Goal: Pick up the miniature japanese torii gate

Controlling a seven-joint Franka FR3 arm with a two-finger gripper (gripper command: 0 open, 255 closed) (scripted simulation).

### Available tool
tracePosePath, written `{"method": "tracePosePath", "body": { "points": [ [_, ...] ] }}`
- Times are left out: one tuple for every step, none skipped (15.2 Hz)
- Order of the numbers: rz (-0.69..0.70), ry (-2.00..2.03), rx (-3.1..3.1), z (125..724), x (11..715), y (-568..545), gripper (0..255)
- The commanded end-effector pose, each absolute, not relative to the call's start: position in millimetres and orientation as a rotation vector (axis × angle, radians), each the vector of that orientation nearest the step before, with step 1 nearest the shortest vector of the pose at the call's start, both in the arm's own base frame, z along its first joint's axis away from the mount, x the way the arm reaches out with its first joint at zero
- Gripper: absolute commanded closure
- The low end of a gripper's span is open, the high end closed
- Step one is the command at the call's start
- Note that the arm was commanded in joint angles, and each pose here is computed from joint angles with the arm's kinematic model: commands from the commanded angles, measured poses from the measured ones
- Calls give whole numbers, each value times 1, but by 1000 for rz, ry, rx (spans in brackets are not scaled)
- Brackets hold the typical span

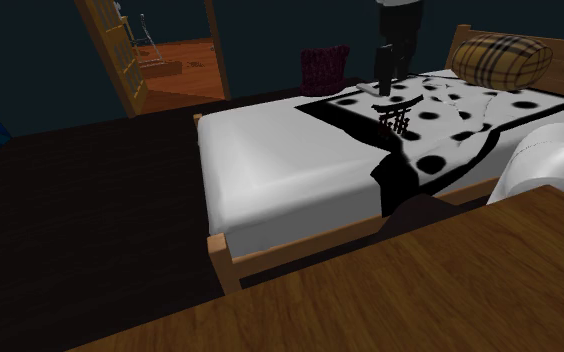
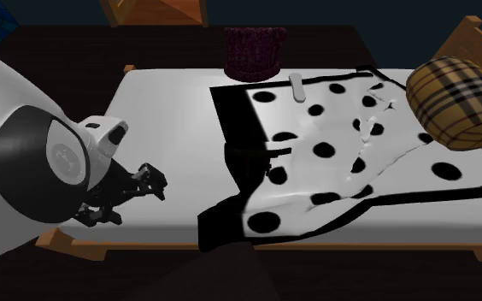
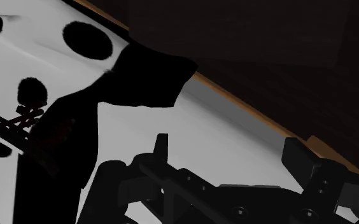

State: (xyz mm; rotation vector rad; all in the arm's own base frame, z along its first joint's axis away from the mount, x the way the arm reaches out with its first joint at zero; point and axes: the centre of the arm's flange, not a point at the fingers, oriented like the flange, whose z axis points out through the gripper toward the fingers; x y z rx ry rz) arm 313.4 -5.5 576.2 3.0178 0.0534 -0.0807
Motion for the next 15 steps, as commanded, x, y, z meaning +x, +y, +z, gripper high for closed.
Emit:
{"method": "tracePosePath", "body": {
  "points": [
    [-81,53,3018,576,313,-5,0],
    [-63,28,3017,568,316,-15,0],
    [-45,3,3015,560,319,-24,0],
    [-28,-22,3013,552,321,-33,0],
    [-10,-46,3011,544,324,-42,0],
    [7,-71,3009,536,326,-52,0],
    [25,-96,3006,528,329,-61,0],
    [42,-121,3003,520,331,-71,0],
    [60,-146,3000,512,333,-80,0],
    [77,-171,2996,504,336,-90,0],
    [95,-195,2992,496,338,-99,0],
    [112,-220,2988,489,340,-109,0],
    [130,-245,2984,481,342,-119,0],
    [147,-269,2979,473,344,-129,0],
    [164,-294,2974,466,346,-138,0]
  ]
}}
